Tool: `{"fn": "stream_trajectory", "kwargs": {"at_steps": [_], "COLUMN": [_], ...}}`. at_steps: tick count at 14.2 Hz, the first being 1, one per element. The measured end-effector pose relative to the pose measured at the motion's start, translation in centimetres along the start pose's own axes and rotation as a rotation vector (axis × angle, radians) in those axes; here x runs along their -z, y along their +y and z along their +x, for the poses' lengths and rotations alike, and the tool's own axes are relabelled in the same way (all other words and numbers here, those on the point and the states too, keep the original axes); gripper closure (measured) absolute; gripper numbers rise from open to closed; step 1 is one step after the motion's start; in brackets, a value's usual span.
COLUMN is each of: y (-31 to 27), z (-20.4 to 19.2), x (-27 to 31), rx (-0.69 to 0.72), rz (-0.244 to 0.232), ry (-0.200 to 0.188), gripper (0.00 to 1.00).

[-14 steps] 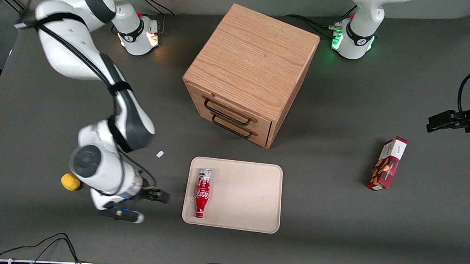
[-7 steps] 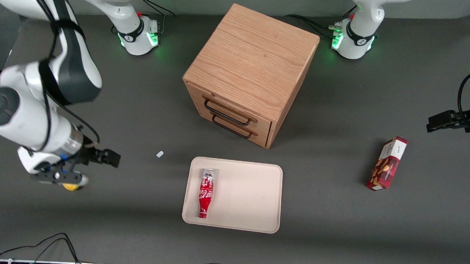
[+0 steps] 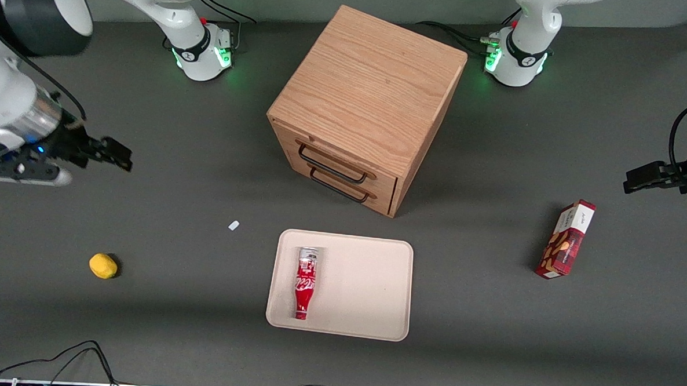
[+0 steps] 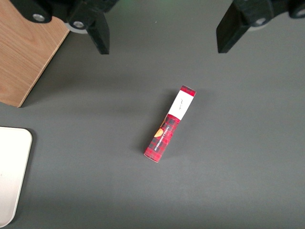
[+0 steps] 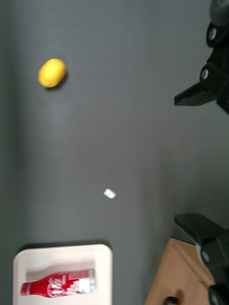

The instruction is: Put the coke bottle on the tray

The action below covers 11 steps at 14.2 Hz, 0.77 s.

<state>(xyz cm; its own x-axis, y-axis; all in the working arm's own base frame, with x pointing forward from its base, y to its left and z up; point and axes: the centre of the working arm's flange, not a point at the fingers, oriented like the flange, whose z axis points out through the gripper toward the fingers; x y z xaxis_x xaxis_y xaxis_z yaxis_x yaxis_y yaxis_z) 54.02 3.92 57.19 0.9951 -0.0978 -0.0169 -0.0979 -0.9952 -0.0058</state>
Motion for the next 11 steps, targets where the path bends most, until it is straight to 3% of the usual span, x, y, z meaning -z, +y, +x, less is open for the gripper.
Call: {"fn": "stream_trajectory", "kwargs": {"at_steps": [4,11], "y": [1.9,3.3], "z": [-2.0,-1.3], "x": [2.6,3.3], "rx": [-0.027,-0.053], "rz": [0.023,0.029], "ry": [0.02,0.034], "gripper": [0.0,0.0]}}
